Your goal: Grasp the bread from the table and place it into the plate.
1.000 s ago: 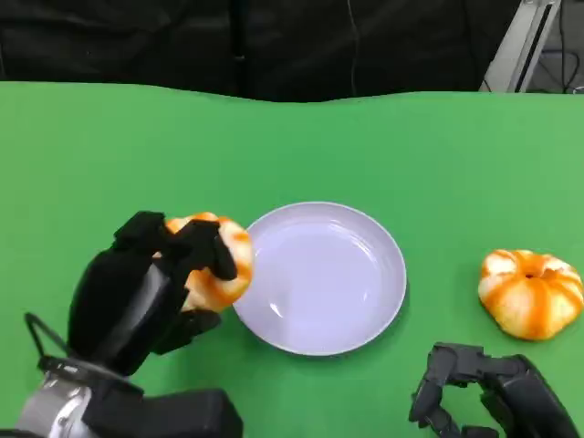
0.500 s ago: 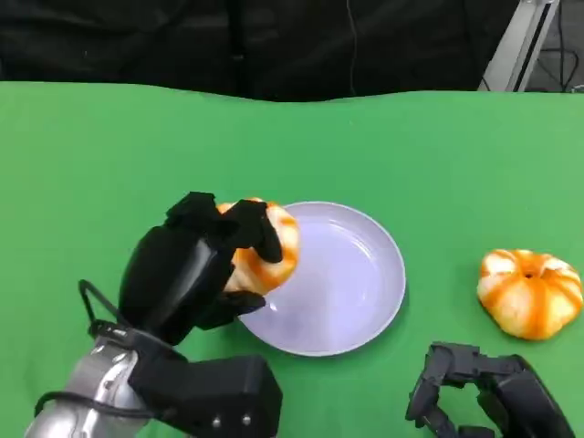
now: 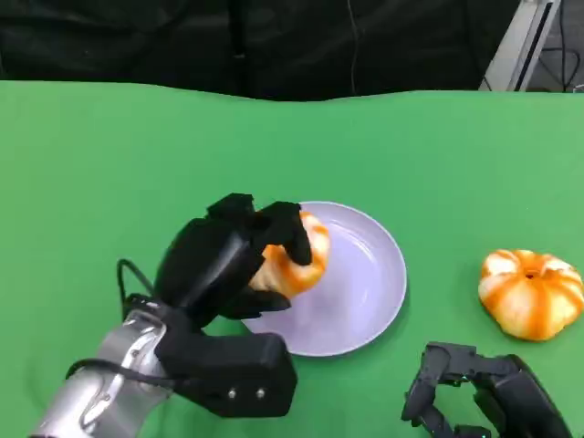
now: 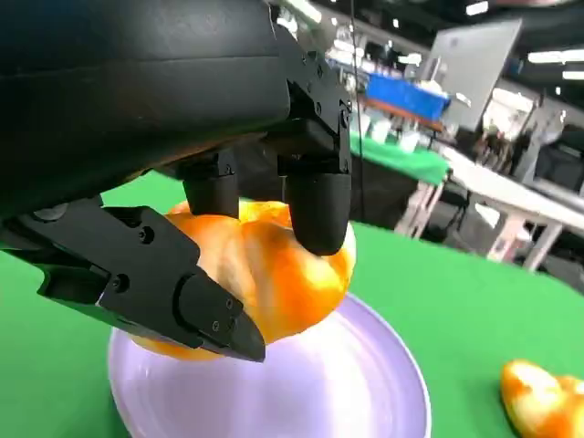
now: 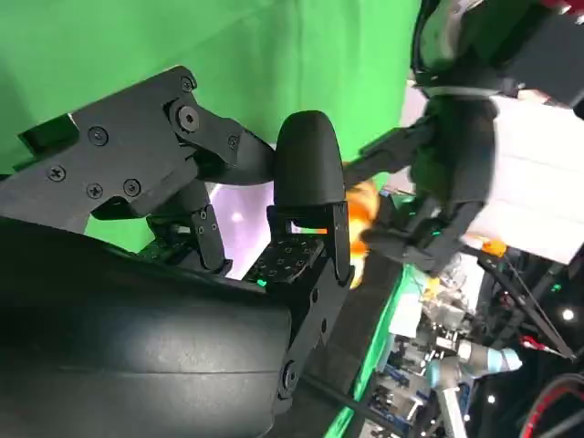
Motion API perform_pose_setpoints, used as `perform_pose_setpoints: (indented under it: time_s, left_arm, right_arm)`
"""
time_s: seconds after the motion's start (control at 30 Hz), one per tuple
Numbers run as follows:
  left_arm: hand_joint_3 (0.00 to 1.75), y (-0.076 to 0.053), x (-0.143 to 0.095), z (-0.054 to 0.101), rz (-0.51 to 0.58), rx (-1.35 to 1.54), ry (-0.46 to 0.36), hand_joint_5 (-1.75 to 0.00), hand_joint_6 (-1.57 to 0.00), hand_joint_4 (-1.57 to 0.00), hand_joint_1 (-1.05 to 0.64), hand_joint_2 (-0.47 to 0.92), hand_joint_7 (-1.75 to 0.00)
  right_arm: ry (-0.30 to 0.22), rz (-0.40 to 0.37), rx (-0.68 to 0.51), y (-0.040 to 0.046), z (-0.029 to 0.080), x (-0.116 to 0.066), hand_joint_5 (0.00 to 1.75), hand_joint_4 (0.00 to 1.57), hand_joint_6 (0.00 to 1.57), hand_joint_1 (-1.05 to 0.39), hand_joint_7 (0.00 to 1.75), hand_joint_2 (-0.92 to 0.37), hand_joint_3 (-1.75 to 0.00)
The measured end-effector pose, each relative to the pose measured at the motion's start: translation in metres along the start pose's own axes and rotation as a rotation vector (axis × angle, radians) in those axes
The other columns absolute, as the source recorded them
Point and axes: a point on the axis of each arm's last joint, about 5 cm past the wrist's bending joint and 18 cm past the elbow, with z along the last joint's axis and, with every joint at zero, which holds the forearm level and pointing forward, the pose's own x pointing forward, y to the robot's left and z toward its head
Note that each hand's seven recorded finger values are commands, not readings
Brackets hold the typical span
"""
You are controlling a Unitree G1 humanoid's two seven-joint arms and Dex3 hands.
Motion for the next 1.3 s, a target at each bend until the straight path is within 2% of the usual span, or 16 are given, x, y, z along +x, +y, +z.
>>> perform_pose_setpoints:
  time_s: [0.3, 0.43, 0.7, 0.8, 0.87, 0.93, 1.0, 1.13, 1.17, 1.23, 1.3]
  left_arm:
    - [0.01, -0.009, 0.015, 0.005, -0.095, -0.014, -0.049, -1.75, -0.57, -0.48, -0.1, 0.83, -1.5]
    - [0.0, -0.012, 0.023, 0.006, -0.159, -0.03, -0.046, -1.66, -0.63, -0.49, -0.11, 0.82, -1.36]
    - [0.0, -0.015, 0.032, 0.009, -0.26, -0.042, -0.06, -1.59, -0.7, -0.54, -0.11, 0.79, -1.21]
    - [0.0, -0.016, 0.036, 0.008, -0.279, -0.042, -0.062, -1.28, -0.83, -0.58, -0.13, 0.8, -0.76]
    - [0.0, -0.017, 0.038, 0.009, -0.292, -0.042, -0.061, -0.81, -0.97, -0.71, -0.13, 0.8, -0.26]
    - [0.0, -0.017, 0.041, 0.009, -0.307, -0.04, -0.061, -0.66, -0.97, -0.73, -0.14, 0.81, -0.09]
    - [0.0, -0.017, 0.042, 0.009, -0.313, -0.037, -0.058, -0.57, -0.95, -0.75, -0.14, 0.81, -0.02]
    - [0.0, -0.018, 0.042, 0.008, -0.321, -0.036, -0.051, -0.53, -0.95, -0.76, -0.14, 0.81, -0.01]
    - [0.12, -0.018, 0.042, 0.008, -0.322, -0.036, -0.05, -0.31, -0.69, -0.61, -0.34, 0.88, 0.0]
    - [0.3, -0.019, 0.042, 0.006, -0.327, -0.043, -0.038, -0.12, -0.5, -0.54, -0.56, 0.91, 0.0]
    - [0.51, -0.021, 0.042, 0.005, -0.333, -0.077, -0.017, -0.03, -0.36, -0.46, -0.7, 0.92, 0.0]
  right_arm:
    - [0.001, -0.004, 0.001, 0.0003, 0.0, 0.0, 1.57, 0.8, 0.78, -0.26, 1.32, -0.64, -0.88]
    - [0.001, -0.003, 0.002, 0.0002, 0.0, 0.0, 1.56, 0.8, 0.79, -0.28, 1.32, -0.63, -0.88]
    - [0.0, -0.001, 0.003, 0.0014, 0.0, -0.001, 1.55, 0.81, 0.78, -0.26, 1.33, -0.63, -0.9]
    - [-0.001, 0.001, 0.003, 0.0017, 0.001, 0.0, 1.55, 0.81, 0.78, -0.26, 1.32, -0.63, -0.9]
    - [-0.001, 0.0, 0.003, 0.0019, 0.001, 0.0, 1.55, 0.8, 0.78, -0.25, 1.32, -0.63, -0.91]
    - [-0.002, -0.003, 0.003, 0.0019, 0.001, 0.0, 1.55, 0.8, 0.78, -0.25, 1.32, -0.62, -0.91]
    - [-0.001, -0.003, 0.002, 0.002, 0.001, 0.0, 1.55, 0.8, 0.79, -0.25, 1.32, -0.62, -0.91]
    - [0.0, -0.002, 0.0, 0.0021, 0.001, 0.0, 1.55, 0.8, 0.79, -0.25, 1.31, -0.62, -0.92]
    - [0.0, 0.0, -0.001, 0.0022, 0.001, 0.0, 1.55, 0.8, 0.79, -0.24, 1.31, -0.62, -0.92]
    - [0.0, -0.001, -0.004, 0.0029, 0.001, 0.0, 1.55, 0.8, 0.79, -0.24, 1.31, -0.62, -0.93]
    - [-0.001, -0.003, -0.002, 0.0042, 0.001, 0.001, 1.55, 0.8, 0.78, -0.23, 1.32, -0.61, -0.94]
